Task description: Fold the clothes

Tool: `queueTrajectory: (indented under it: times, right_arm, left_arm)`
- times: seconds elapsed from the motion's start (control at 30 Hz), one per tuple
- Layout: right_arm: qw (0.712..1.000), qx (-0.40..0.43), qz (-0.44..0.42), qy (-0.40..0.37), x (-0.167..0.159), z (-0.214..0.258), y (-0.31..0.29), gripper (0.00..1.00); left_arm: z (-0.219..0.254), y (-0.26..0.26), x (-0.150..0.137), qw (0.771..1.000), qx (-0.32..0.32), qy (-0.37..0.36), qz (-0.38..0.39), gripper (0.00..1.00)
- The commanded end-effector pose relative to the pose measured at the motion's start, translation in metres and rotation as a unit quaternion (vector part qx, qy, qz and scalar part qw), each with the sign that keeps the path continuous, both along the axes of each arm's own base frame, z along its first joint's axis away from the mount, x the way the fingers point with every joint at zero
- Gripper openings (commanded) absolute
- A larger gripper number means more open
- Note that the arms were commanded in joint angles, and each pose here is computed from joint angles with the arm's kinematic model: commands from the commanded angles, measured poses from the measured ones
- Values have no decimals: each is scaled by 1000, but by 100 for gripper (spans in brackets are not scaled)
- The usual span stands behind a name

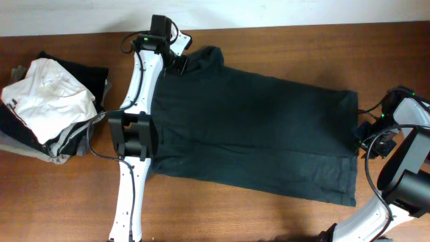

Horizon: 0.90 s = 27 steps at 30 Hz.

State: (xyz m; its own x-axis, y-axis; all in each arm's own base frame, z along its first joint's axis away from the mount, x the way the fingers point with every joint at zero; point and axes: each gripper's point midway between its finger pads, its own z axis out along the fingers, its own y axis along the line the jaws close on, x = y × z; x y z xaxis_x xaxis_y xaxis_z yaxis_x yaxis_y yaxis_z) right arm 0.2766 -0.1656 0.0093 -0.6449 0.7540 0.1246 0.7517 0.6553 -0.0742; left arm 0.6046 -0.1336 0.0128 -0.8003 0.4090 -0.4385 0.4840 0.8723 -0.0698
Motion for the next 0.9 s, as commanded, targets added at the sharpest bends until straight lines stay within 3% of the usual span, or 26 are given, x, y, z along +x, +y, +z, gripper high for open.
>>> queueTrajectory:
  times: [0.0,0.07,0.27,0.4,0.47,0.57,0.6,0.7,0.87]
  right_arm:
    - [1000,-3,-3,0,3,0,-2,29]
    - [1000,-3,-3,0,3,0,-2,29]
    - [1000,-3,-3,0,3,0,-2,30]
    - [1000,-3,-3,0,3,0,-2,30]
    - [1000,-2,-3,-1,4,0,-1,30]
    - [1000,9,-5,-6,6,0,2,31]
    - [1000,11,-5,-8,6,0,3,31]
    - [1000,12,-5,-7,6,0,3,35]
    - [999,40,21,-20,9,2,12,36]
  left_arm:
    - [0,3,7,1000,-2,-11,5,8]
    - [11,2,11,1000,-11,-22,16,1]
    - [79,0,35,993,-33,-109,29,0]
    - [86,0,48,989,-38,-138,29,2]
    - [89,-1,56,986,-41,-158,29,8]
    - [92,2,62,984,-35,-172,38,42]
    - [93,6,63,983,-28,-173,46,46]
    - [94,22,58,984,1,-162,69,54]
    - [123,65,32,985,46,-129,108,60]
